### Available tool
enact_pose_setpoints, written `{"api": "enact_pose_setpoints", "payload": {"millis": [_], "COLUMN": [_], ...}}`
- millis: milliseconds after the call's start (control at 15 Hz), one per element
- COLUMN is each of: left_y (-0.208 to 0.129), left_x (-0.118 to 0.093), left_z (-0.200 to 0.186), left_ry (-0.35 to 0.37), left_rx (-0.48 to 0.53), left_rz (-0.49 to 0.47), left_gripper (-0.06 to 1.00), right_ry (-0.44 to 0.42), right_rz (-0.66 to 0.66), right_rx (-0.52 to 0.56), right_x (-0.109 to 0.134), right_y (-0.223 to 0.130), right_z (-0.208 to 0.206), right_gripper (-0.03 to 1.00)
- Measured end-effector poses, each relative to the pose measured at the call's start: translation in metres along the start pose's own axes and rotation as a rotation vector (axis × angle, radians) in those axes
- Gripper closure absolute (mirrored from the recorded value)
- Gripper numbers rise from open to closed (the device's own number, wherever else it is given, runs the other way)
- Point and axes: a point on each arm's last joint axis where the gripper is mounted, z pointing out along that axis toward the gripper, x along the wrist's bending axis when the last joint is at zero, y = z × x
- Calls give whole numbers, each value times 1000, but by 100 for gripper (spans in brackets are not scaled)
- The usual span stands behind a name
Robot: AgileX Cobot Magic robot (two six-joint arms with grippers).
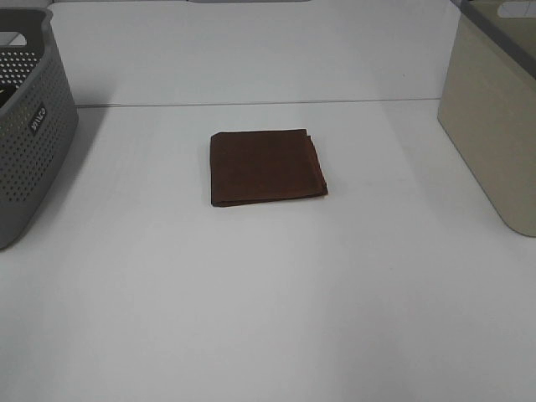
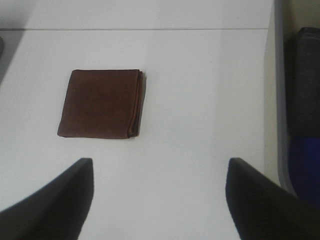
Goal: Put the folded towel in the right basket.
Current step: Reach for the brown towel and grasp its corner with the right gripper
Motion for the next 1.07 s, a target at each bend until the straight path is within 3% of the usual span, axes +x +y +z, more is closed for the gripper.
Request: {"api": "enact_pose_setpoints", "payload": {"millis": [200,467,600,733,933,1067], "left_y": [0,0,0,0,0,0], "left_x": [0,0,0,0,0,0], "left_z": [0,0,0,0,0,0], "left_ry": [0,0,0,0,0,0], "left_rx": [0,0,0,0,0,0], "left_rz": [0,0,0,0,0,0], "left_gripper": [-2,-2,-2,-2,-2,-2], "right_ry": [58,134,157,237,329,355], "right_rz": [-66,-113,-76,22,89,112], "right_rx": [77,202,263,364,532,588], "right_x": [4,26,23,20,17,13], "right_y": [33,41,38,26,7,-2], "right_z": [57,135,175,229,277,304], "right_gripper": [27,27,27,27,27,27]}}
